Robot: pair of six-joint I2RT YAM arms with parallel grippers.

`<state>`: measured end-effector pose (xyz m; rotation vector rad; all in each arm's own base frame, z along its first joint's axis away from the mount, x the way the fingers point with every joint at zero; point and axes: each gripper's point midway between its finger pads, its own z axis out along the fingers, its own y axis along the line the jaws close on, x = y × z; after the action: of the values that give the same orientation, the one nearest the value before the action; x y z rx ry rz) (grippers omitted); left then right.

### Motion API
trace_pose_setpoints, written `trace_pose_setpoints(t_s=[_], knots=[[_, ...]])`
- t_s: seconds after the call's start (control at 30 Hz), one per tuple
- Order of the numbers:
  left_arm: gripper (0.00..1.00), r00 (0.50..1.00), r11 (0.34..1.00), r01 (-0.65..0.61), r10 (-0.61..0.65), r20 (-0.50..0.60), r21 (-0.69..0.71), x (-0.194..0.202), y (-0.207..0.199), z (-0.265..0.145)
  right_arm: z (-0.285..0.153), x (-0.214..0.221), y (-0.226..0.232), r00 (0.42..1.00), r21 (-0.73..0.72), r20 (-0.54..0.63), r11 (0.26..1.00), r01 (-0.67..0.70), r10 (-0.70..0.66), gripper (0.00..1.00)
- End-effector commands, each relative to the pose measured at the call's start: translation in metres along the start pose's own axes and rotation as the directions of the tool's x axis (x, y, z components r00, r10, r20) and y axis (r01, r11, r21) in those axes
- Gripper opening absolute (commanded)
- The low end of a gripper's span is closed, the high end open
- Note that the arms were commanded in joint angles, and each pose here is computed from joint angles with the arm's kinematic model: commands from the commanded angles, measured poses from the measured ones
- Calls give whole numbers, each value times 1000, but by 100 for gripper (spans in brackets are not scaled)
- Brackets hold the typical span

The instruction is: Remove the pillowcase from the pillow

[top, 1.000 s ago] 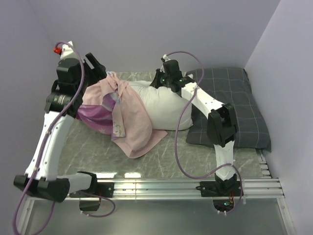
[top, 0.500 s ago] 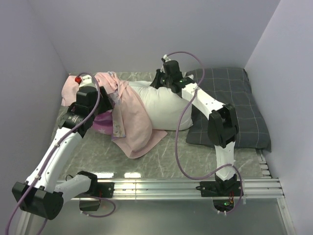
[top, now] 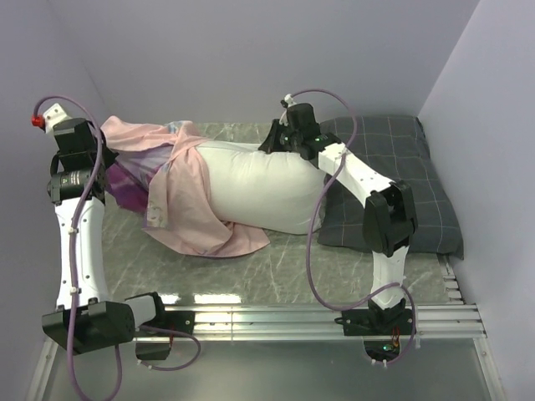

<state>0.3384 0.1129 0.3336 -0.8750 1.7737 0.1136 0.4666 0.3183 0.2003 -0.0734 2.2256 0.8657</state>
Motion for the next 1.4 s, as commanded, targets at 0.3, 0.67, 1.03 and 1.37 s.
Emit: trace_pose_setpoints(t_s=[0.3, 0.67, 1.03, 1.37], knots=[[2, 988, 986, -88, 104, -113, 144, 58, -67, 30, -34, -46, -20, 993, 143, 43, 984, 104, -111, 55], [3, 974, 985, -113, 135, -181, 128, 93, -75, 60, -165, -96, 93, 848, 151, 377, 928, 341, -373, 81], [6, 972, 980, -114, 145, -188, 163, 96, -82, 61, -79, 66, 58, 857, 281, 94, 839, 466, -507, 90], [60, 984, 933, -118, 155, -83, 341, 54, -115, 15, -7, 87, 39, 899, 304, 5, 857, 416, -439, 12]])
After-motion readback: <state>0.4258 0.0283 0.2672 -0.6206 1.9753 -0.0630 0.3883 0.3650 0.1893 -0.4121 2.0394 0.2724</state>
